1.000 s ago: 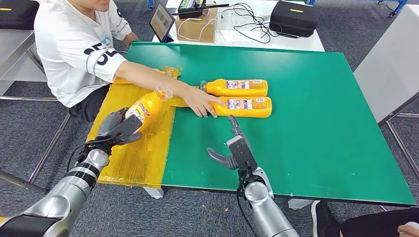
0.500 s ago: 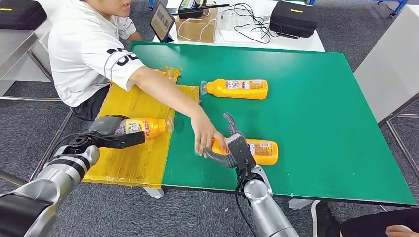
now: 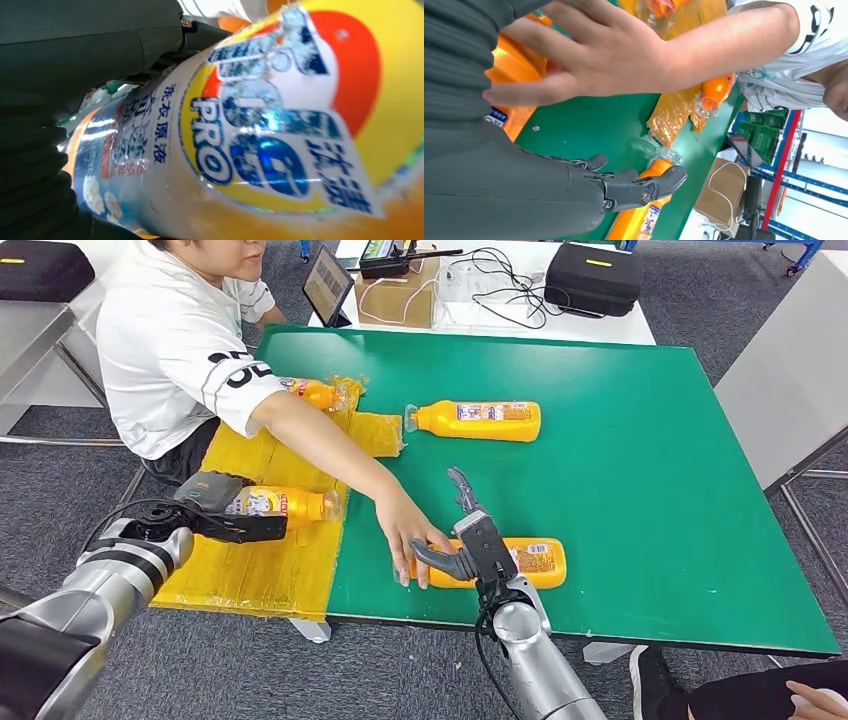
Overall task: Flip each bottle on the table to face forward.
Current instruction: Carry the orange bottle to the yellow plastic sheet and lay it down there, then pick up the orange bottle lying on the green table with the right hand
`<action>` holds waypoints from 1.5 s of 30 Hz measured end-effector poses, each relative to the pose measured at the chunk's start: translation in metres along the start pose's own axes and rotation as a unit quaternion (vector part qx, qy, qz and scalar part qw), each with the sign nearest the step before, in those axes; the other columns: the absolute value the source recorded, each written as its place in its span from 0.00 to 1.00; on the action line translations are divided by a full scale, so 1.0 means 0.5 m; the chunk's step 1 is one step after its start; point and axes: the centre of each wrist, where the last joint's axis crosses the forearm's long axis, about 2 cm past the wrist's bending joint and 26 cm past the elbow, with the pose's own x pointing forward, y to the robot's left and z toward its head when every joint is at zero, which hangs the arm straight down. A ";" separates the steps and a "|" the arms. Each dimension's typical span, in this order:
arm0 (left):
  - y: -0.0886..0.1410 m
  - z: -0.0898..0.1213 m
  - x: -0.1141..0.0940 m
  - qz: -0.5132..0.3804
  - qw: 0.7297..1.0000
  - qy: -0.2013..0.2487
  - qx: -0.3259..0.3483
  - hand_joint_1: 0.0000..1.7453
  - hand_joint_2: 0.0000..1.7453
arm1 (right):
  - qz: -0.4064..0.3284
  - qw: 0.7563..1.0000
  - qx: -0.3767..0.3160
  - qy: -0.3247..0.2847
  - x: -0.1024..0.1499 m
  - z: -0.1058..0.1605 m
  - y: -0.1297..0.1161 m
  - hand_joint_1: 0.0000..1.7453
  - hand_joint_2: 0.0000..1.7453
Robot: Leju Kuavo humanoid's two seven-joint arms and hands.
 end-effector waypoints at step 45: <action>-0.162 0.070 0.024 0.339 0.891 -0.118 0.278 0.00 1.00 | 0.192 0.979 0.047 0.044 -0.030 0.007 -0.068 0.00 1.00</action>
